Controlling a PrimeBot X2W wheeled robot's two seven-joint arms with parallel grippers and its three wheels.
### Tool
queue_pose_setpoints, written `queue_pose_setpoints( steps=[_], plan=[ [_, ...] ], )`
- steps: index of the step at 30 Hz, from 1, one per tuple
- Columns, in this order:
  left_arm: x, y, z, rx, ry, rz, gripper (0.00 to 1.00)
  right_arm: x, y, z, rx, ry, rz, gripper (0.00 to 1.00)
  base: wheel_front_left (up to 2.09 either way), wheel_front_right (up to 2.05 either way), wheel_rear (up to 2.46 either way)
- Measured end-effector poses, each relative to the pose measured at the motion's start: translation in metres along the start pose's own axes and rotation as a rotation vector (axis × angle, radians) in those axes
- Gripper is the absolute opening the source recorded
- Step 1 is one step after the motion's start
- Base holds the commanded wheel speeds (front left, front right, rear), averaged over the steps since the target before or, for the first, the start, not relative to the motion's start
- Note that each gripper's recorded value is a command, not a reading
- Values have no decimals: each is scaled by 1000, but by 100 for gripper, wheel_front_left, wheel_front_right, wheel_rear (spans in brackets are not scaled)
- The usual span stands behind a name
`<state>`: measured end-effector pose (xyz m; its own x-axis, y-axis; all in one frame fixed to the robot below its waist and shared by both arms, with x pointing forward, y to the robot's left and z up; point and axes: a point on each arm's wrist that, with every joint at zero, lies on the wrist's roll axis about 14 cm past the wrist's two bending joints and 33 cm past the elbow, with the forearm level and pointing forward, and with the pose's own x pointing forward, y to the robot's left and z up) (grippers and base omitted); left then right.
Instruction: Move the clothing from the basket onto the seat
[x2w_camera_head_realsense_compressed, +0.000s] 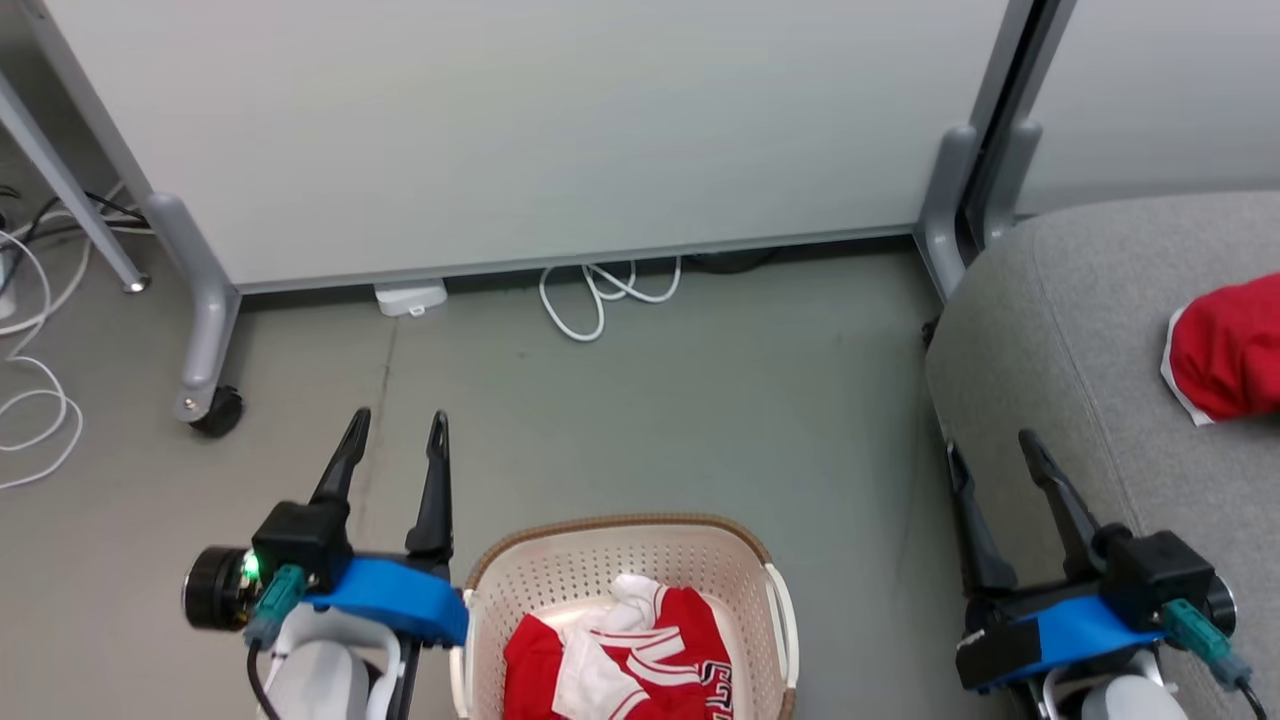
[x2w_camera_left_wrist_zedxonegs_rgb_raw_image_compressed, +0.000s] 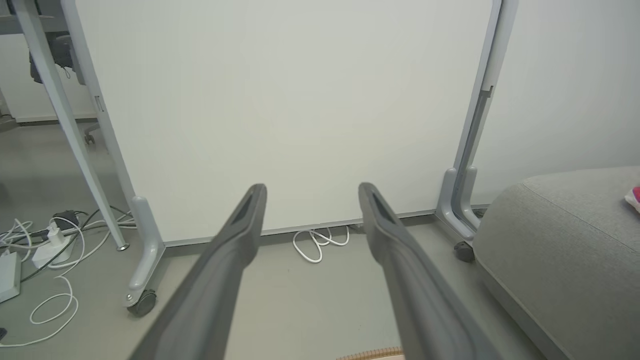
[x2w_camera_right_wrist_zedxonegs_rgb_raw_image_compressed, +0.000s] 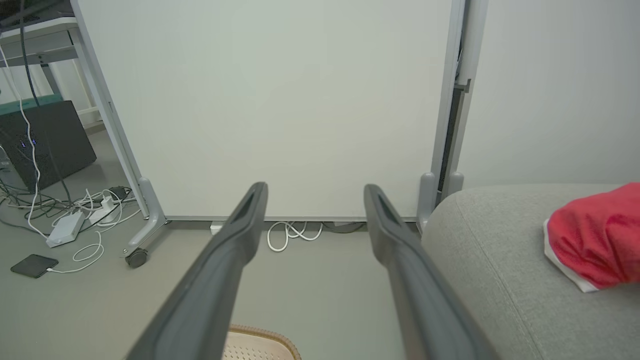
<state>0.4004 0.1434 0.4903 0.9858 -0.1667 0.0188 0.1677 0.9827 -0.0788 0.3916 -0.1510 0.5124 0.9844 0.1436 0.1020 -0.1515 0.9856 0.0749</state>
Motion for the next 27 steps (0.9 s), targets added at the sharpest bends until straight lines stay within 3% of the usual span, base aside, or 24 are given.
queue_pose_setpoints(
  steps=[11,18,27],
  plan=[
    [74,-55,-35,89,98,-251,100,39,-19,2,-37,-27,-27,100,0,0,0],
    [102,-80,-98,138,248,-398,100,65,-41,-11,-67,-16,-64,100,0,0,0],
    [104,-107,-187,217,455,-587,100,92,-63,-34,-87,6,-95,100,0,0,0]
  ],
)
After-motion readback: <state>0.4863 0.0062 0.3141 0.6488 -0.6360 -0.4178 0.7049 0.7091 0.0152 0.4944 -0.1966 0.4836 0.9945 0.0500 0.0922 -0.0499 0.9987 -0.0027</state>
